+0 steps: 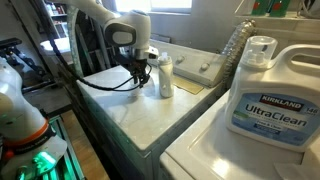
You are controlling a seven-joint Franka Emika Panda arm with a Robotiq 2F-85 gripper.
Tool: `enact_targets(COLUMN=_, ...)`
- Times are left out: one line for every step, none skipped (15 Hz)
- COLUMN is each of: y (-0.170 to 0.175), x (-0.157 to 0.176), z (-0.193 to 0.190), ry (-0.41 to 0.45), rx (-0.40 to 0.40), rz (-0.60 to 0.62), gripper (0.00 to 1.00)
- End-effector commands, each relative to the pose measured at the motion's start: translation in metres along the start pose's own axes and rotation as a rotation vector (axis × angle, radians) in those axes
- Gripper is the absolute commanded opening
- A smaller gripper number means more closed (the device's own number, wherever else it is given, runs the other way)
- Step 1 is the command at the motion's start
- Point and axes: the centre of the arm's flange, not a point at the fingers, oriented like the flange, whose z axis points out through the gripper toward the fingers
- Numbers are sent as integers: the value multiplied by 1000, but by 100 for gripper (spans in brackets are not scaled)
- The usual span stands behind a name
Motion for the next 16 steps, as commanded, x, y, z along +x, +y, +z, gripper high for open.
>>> enact_targets(y=0, x=2, z=15, ry=-32, rx=-41, rz=-45, gripper=21)
enact_targets(y=0, x=3, z=16, ry=-35, rx=-39, rz=-52, gripper=19)
enact_targets(y=-1, x=3, z=17, ry=-42, rx=-42, rz=-58, gripper=9)
enact_targets(y=0, x=4, z=14, ry=-53, rx=-46, rz=-66, gripper=1)
enact_targets(y=1, x=4, z=8, ry=-61, rx=-59, rz=-79, gripper=0)
enact_targets(y=3, x=4, z=-3, ry=-76, rx=-85, rz=-101, gripper=0)
enact_targets(y=4, x=6, z=-14, ry=-98, rx=-129, rz=-126, gripper=2)
enact_targets(y=3, x=9, z=-24, ry=-122, rx=-171, rz=-161, gripper=3)
enact_targets(y=3, x=11, z=-32, ry=-149, rx=-211, rz=-192, gripper=3)
enact_targets(y=2, x=16, z=-35, ry=-175, rx=-261, rz=-228, gripper=3)
enact_targets(y=1, x=21, z=-36, ry=-195, rx=-311, rz=-252, gripper=3)
enact_targets(y=-3, x=26, z=-33, ry=-203, rx=-361, rz=-274, gripper=3)
enact_targets(y=-9, x=30, z=-29, ry=-204, rx=-381, rz=-280, gripper=3)
enact_targets(y=-15, x=34, z=-23, ry=-211, rx=-386, rz=-276, gripper=3)
enact_targets(y=-19, x=36, z=-19, ry=-222, rx=-377, rz=-263, gripper=3)
enact_targets(y=-22, x=38, z=-15, ry=-229, rx=-370, rz=-238, gripper=3)
